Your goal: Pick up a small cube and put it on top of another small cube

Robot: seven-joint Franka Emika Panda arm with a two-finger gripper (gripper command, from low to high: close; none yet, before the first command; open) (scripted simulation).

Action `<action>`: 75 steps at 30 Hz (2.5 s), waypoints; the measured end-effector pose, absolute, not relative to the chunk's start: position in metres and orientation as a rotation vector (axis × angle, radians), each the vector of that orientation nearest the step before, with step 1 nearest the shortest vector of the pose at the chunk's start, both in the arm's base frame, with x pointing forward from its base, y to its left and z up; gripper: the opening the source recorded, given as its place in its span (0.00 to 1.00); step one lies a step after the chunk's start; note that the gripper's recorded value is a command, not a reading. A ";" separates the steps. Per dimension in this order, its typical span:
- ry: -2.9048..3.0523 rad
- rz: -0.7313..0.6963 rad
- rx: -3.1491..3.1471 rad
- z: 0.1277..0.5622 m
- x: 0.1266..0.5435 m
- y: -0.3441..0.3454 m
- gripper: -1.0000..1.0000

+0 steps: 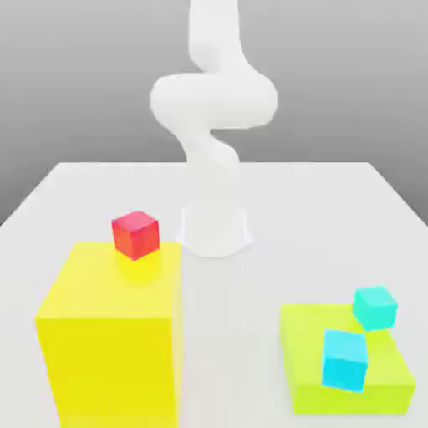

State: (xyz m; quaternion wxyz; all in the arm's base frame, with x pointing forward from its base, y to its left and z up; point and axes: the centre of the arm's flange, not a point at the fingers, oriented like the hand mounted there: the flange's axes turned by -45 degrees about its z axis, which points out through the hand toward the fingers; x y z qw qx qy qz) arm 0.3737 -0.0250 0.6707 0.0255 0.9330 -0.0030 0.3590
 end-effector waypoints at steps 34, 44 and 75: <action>0.741 -0.002 3.051 0.139 0.256 -0.240 0.50; 0.740 -0.001 3.055 0.148 0.256 -0.240 0.00; 1.332 0.296 2.317 0.365 0.446 0.014 0.00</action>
